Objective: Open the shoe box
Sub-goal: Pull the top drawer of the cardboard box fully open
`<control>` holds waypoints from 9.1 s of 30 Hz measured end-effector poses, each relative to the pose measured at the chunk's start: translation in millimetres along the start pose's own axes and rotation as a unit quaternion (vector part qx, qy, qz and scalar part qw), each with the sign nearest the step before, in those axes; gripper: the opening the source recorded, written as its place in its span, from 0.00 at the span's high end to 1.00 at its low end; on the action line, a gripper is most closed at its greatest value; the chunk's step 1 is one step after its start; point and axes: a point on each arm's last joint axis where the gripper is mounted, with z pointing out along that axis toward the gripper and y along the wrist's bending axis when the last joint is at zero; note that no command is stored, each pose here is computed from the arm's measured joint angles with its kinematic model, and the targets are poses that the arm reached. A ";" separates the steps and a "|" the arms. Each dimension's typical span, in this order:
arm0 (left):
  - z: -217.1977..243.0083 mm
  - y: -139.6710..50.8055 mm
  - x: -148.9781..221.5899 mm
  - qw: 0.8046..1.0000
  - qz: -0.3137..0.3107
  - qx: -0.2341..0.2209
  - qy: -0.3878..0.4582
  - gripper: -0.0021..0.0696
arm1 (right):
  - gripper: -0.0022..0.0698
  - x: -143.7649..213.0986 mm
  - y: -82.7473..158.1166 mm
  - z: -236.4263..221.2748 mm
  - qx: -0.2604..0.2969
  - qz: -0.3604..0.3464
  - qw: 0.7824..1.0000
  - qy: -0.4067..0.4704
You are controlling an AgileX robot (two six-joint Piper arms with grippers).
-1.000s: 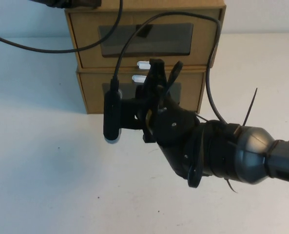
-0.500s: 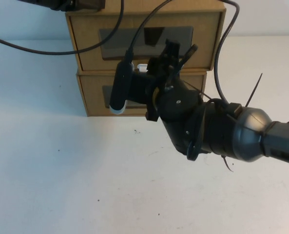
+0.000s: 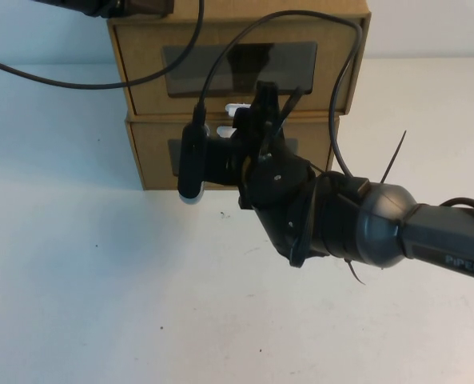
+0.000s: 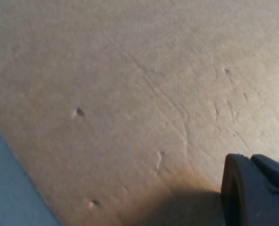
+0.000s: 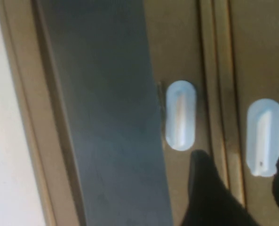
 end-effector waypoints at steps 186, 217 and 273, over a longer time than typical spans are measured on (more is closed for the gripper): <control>-245.3 -198.1 -34.2 0.960 0.174 -0.143 -0.169 0.98 | 0.99 90.2 -116.4 -307.0 -0.035 0.200 0.966 -0.159; -182.6 -147.9 295.7 0.940 0.003 -0.314 -0.134 0.98 | 0.99 216.6 -40.4 -345.9 -0.091 0.329 0.928 -0.152; -137.6 -117.2 411.1 0.924 0.058 -0.350 -0.143 0.98 | 0.99 236.6 10.3 -331.4 -0.116 0.374 0.911 -0.133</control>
